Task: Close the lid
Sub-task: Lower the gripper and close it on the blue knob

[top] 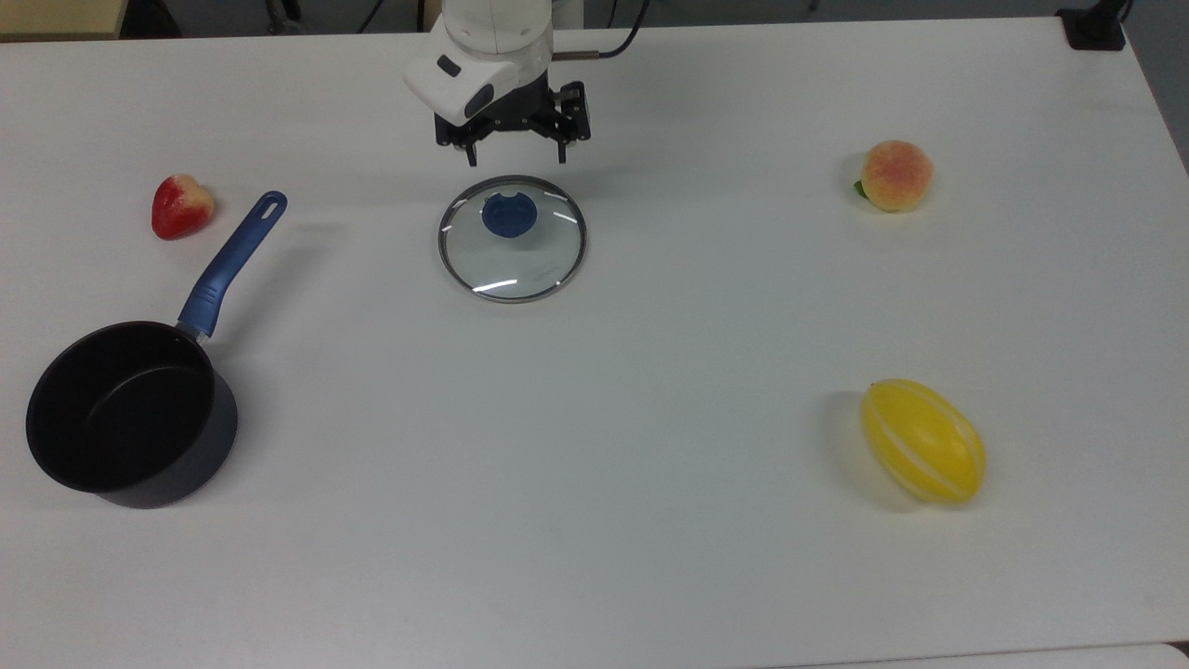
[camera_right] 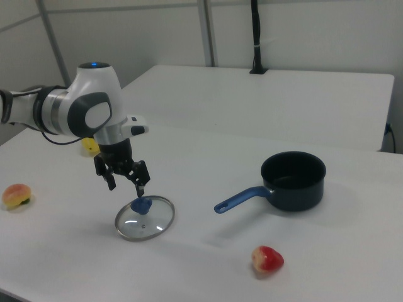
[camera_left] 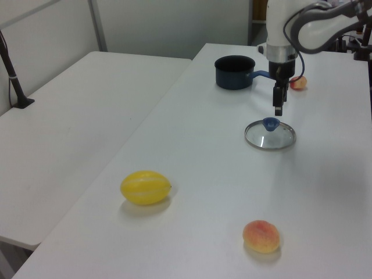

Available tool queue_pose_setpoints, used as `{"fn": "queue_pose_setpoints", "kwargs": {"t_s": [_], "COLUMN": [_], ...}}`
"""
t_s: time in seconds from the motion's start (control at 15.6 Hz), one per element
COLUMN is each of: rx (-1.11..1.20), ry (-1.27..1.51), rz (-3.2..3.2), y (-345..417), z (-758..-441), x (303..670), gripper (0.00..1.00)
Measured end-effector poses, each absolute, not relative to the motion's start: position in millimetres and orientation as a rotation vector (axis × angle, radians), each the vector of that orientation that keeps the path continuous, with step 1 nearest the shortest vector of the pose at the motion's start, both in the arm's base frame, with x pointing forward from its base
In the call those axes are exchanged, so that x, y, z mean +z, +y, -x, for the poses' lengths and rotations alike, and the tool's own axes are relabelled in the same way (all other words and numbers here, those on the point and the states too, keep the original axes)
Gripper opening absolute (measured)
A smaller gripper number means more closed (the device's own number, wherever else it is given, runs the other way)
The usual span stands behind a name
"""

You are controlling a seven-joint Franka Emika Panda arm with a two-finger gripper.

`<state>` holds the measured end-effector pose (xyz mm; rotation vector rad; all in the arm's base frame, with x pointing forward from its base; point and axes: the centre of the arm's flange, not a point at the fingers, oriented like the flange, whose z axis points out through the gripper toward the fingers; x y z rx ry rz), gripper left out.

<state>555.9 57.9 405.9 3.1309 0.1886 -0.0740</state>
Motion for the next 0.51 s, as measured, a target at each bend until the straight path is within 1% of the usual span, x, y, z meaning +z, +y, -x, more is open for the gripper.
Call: {"fn": "queue_pose_setpoints", "kwargs": {"t_s": [0.26,0.51], "rx": [0.045,0.100], "ry": [0.190,0.208], "rz": [-3.134,-3.119], "y": [58,57], "z": [-555,-555], "x": [388,371], "gripper": [1.00,1.00]}}
